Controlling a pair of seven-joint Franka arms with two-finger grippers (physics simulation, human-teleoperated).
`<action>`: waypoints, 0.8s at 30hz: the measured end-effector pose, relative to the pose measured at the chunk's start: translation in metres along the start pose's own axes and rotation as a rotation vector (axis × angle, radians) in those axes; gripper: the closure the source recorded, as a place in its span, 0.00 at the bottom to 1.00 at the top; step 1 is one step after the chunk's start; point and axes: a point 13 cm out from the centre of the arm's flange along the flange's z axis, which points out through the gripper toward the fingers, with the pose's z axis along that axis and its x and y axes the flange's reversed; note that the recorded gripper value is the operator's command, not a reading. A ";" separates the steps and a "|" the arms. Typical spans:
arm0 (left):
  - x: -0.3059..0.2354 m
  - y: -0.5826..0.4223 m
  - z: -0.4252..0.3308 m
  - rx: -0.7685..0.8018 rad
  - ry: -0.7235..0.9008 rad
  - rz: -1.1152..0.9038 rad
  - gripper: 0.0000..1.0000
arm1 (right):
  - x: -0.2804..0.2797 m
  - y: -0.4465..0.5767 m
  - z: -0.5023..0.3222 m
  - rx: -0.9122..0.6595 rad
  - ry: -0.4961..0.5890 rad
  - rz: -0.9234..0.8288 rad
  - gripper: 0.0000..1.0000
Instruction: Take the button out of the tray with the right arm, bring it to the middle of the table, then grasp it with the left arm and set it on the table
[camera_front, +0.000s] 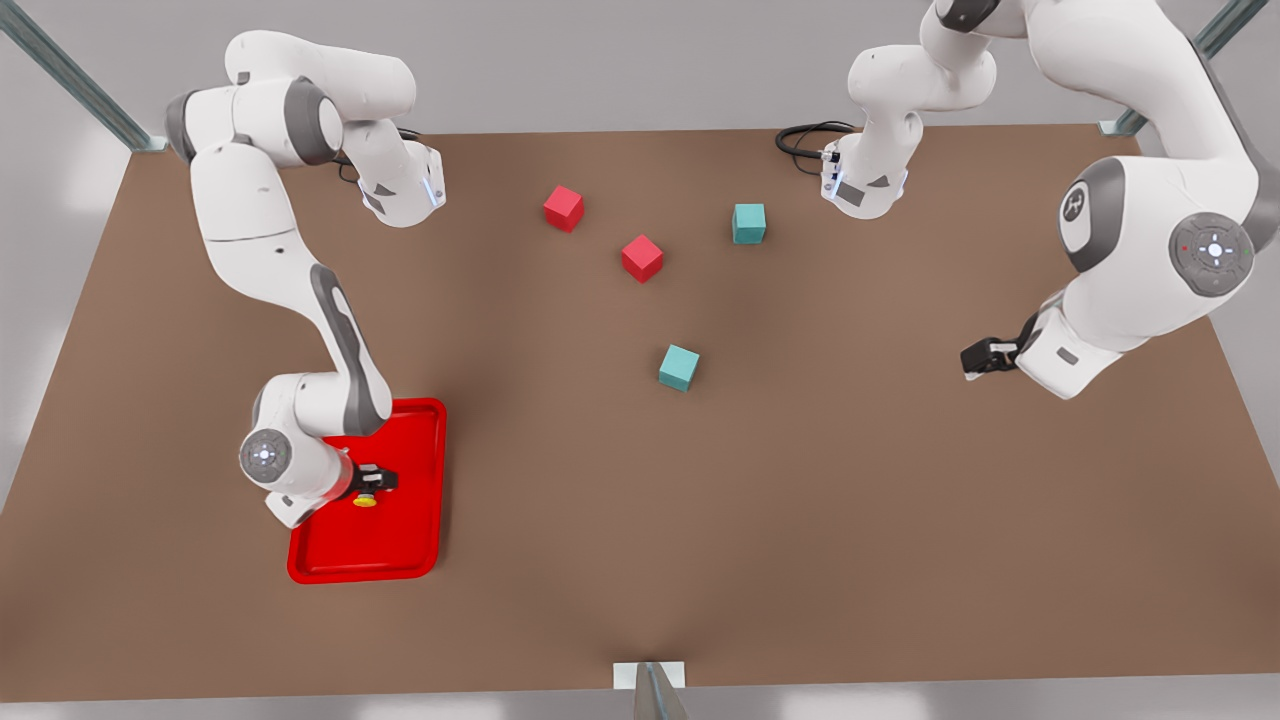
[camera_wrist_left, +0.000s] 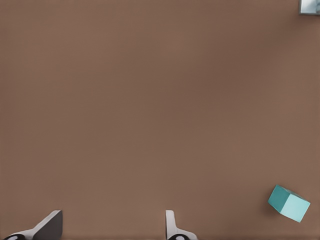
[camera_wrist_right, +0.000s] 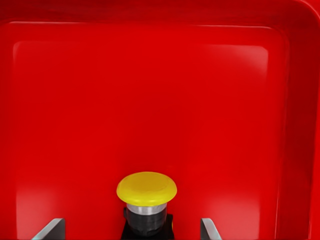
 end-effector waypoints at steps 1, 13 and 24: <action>0.000 -0.001 0.001 0.000 0.000 0.001 0.00 | 0.000 0.000 0.004 0.003 0.001 -0.001 0.00; -0.003 -0.002 0.004 0.000 0.001 0.001 0.00 | -0.007 -0.001 0.004 0.003 -0.023 0.002 0.58; -0.003 -0.006 0.004 0.000 -0.001 0.007 0.00 | -0.018 0.177 -0.089 -0.038 -0.057 -0.139 0.59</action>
